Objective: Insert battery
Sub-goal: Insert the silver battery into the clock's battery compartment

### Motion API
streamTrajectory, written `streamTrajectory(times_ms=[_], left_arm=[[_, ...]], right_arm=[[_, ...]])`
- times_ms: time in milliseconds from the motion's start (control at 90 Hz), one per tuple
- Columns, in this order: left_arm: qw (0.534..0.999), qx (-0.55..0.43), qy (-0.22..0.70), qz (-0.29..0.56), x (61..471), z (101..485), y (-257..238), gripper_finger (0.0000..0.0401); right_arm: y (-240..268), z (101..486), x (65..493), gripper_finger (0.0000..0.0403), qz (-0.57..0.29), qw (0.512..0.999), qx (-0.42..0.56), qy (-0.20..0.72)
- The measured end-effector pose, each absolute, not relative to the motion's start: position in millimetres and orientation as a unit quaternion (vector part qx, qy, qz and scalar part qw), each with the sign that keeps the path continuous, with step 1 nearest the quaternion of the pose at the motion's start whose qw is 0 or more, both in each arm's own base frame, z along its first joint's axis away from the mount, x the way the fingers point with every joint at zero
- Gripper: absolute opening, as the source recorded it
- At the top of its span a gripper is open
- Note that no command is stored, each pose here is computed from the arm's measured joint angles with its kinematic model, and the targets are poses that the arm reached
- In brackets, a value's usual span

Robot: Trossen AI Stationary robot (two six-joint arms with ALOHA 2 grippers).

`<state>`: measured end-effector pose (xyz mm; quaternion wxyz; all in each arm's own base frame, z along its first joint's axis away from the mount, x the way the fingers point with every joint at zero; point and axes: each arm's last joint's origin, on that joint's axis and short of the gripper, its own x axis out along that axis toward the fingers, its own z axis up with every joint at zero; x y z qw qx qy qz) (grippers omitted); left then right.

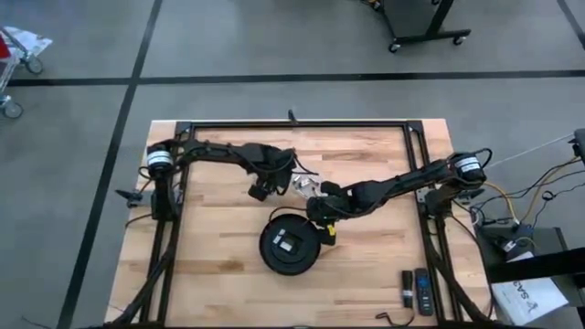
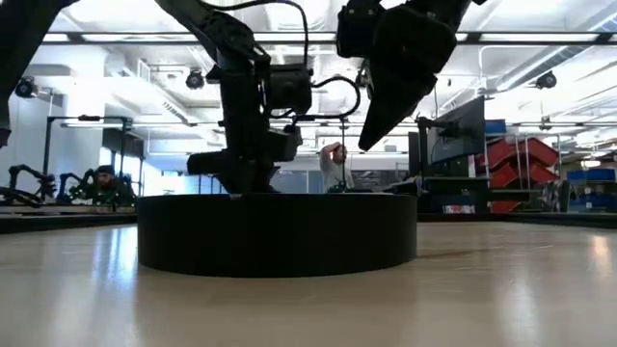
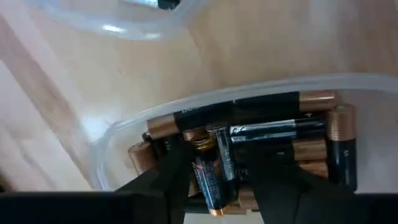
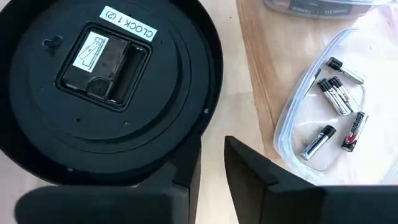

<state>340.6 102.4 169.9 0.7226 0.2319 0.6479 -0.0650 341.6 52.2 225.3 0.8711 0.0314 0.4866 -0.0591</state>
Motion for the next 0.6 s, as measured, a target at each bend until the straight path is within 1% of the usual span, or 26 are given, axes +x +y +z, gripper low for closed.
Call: streamTrajectory(times_ms=[122, 244, 478, 600], left_arm=[[0.732, 0.218, 0.643, -0.053, 338, 165, 107, 0.0144], [0.731, 0.209, 0.647, -0.052, 333, 156, 109, 0.014], [0.732, 0.192, 0.652, -0.041, 328, 149, 107, 0.0113], [0.734, 0.178, 0.654, -0.032, 327, 148, 107, 0.0087]], right_arm=[[53, 225, 342, 0.005, -0.061, 0.872, 0.036, 0.485], [53, 225, 342, 0.006, -0.063, 0.871, 0.04, 0.485], [53, 225, 342, 0.0075, -0.063, 0.871, 0.042, 0.485], [54, 226, 342, 0.0078, -0.063, 0.872, 0.042, 0.483]])
